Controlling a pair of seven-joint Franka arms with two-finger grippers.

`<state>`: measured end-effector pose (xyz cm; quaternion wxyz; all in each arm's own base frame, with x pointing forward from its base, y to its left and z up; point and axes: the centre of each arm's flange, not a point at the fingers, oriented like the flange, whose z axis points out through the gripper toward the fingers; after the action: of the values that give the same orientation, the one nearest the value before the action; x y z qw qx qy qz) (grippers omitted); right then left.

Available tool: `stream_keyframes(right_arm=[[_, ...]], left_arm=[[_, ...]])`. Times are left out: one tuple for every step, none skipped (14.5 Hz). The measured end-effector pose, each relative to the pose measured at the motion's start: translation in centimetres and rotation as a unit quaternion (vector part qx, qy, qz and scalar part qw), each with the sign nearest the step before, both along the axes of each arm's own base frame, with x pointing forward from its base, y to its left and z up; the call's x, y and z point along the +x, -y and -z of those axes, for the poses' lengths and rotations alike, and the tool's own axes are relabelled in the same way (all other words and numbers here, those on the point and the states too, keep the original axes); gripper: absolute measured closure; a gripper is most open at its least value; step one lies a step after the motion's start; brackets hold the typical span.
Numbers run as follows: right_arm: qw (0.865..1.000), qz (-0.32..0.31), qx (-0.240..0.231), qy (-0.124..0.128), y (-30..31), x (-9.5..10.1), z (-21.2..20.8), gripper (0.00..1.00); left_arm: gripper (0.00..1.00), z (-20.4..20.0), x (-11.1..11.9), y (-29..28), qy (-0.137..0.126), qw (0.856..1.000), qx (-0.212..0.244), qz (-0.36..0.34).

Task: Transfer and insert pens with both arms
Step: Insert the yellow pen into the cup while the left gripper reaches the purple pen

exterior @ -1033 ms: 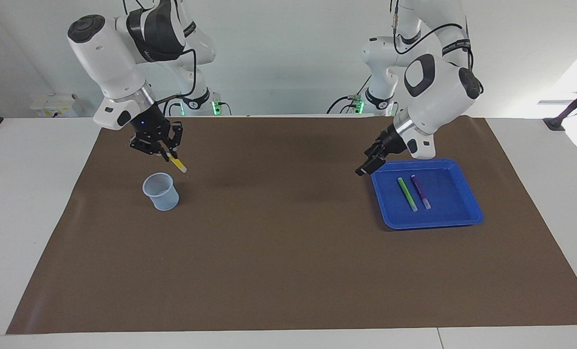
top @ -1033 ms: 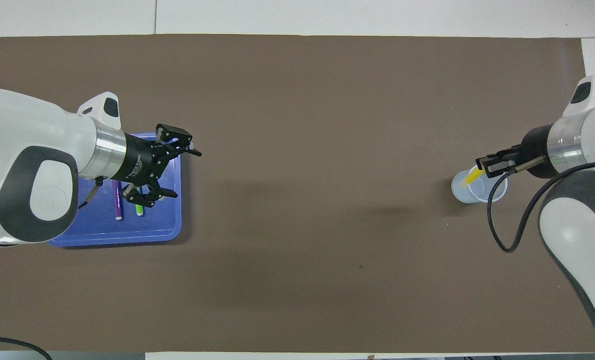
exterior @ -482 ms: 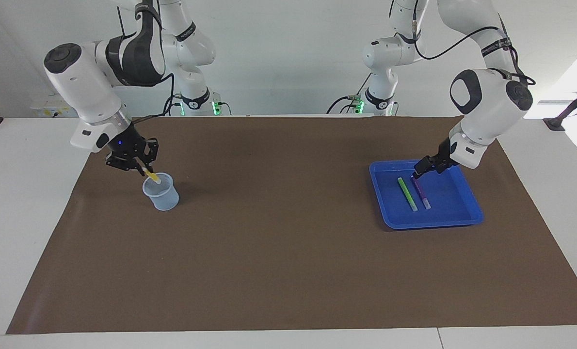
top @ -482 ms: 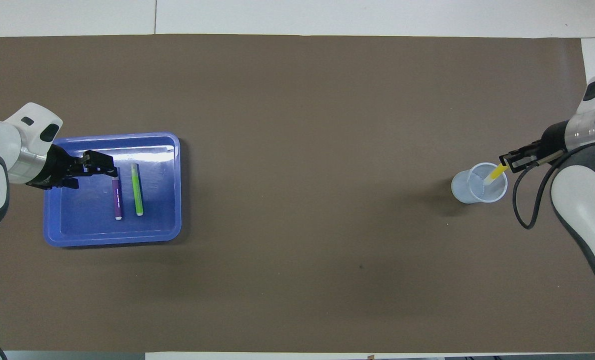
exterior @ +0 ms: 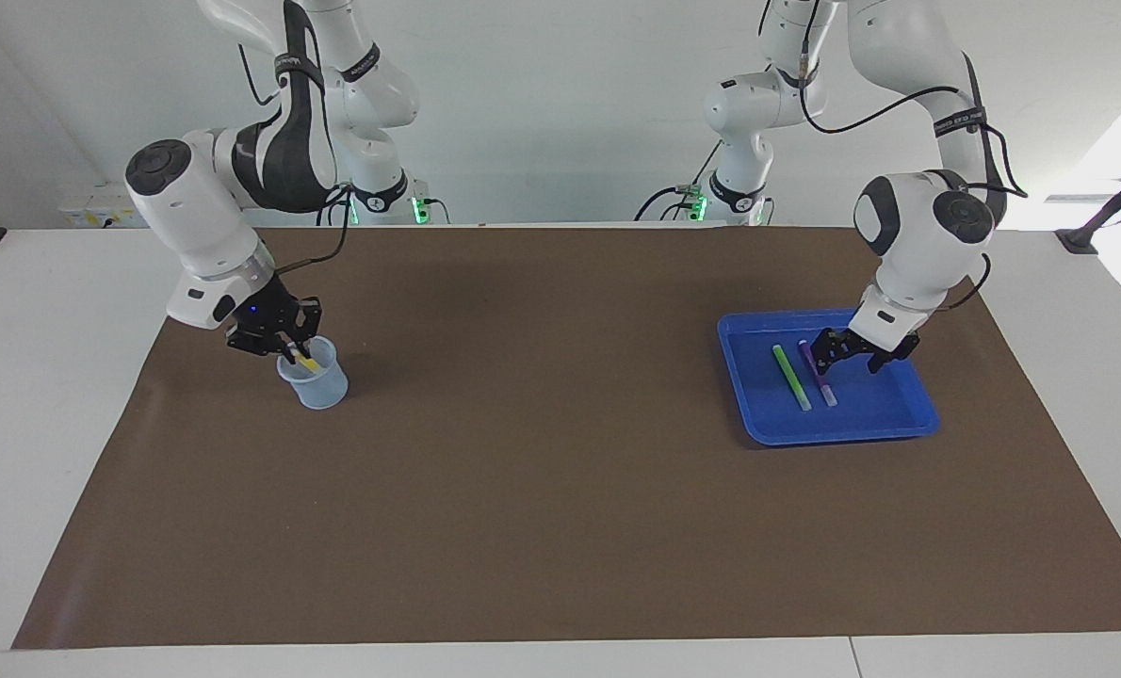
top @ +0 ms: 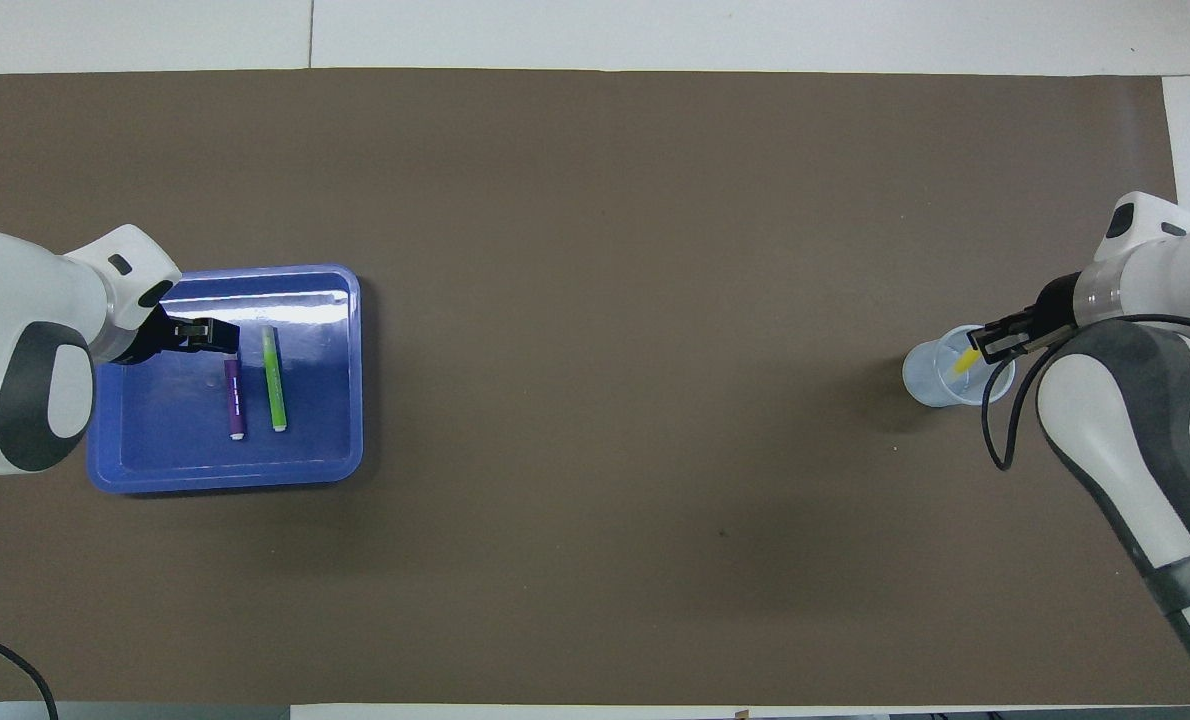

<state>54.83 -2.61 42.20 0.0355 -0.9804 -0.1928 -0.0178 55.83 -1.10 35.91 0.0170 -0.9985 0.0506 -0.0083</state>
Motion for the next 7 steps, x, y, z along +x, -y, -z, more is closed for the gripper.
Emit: stream_keyframes(right_arm=[[1.000,0.000,0.000,-0.001,0.0,-0.1,0.2,0.64],[1.000,0.001,0.000,-0.002,0.0,-0.1,0.2,0.54],[1.000,0.001,0.000,-0.001,0.0,-0.1,0.1,0.44],[1.000,0.001,0.000,0.001,0.0,-0.1,0.0,0.34],[1.000,0.001,0.003,0.001,0.0,0.0,-0.5,0.22],[1.000,0.003,0.013,-0.004,-0.3,0.2,-1.3,0.11],[0.999,0.009,0.035,-0.010,-0.9,0.4,-2.5,0.02]], left_arm=[[0.10,1.0,0.0,0.0,0.001,1.000,0.004,0.008],[0.14,1.9,0.0,-0.1,0.001,1.000,0.006,0.015],[0.14,2.7,0.0,-0.1,0.001,1.000,0.005,0.018],[0.17,3.2,0.0,-0.1,0.000,1.000,0.005,0.021],[0.17,3.7,-0.1,-0.1,0.000,1.000,0.004,0.022],[0.20,4.2,-0.1,-0.1,0.003,1.000,0.003,0.022],[0.20,4.6,-0.2,-0.3,0.006,1.000,0.002,0.021]])
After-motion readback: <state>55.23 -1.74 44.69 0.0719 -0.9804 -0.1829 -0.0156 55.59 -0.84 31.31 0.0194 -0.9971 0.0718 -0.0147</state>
